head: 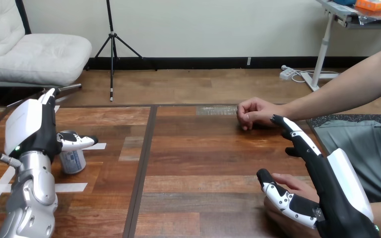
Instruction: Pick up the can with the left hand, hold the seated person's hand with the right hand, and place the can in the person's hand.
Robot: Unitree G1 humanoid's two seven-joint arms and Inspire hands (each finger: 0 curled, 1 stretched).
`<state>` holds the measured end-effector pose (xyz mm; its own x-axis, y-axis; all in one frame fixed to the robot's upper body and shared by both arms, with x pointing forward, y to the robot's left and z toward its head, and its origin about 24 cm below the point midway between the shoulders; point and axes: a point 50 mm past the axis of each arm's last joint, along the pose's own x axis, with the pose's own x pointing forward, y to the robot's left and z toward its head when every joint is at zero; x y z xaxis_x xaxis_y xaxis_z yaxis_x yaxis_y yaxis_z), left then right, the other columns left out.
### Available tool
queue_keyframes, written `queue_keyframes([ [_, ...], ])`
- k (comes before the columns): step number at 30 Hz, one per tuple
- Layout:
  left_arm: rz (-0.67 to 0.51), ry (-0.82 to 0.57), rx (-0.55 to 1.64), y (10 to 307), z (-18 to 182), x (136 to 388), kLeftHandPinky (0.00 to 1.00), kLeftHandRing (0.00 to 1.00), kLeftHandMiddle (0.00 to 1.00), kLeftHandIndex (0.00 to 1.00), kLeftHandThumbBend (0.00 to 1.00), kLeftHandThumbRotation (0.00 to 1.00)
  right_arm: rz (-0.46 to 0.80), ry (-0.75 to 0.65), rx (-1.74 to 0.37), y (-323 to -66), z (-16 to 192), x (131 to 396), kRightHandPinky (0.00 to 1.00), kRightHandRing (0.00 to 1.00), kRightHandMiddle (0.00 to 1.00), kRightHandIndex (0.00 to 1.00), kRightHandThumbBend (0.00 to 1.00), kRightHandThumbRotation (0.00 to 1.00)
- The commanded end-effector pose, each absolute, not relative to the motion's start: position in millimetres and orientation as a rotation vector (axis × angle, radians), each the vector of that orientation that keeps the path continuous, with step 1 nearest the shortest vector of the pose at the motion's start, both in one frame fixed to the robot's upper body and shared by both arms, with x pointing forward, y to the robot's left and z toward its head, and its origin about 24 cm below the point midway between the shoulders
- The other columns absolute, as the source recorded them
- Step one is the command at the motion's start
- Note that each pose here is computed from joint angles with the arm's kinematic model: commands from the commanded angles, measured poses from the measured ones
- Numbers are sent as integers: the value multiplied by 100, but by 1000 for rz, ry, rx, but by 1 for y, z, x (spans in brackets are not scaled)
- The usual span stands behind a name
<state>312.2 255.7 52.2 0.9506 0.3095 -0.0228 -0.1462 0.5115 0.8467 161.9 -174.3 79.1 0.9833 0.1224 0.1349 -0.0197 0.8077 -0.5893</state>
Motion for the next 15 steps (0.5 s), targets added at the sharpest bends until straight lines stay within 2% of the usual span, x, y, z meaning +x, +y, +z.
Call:
queue_keyframes([
  [1, 285, 70, 1001, 248, 79, 331, 70, 87, 93, 92, 78, 12, 64, -226, -633, -176, 91, 167, 84, 92, 95, 92, 32, 0],
  [15, 266, 77, 1035, 247, 78, 335, 73, 87, 92, 90, 77, 14, 66, -225, -651, -176, 93, 167, 83, 92, 94, 92, 32, 0],
])
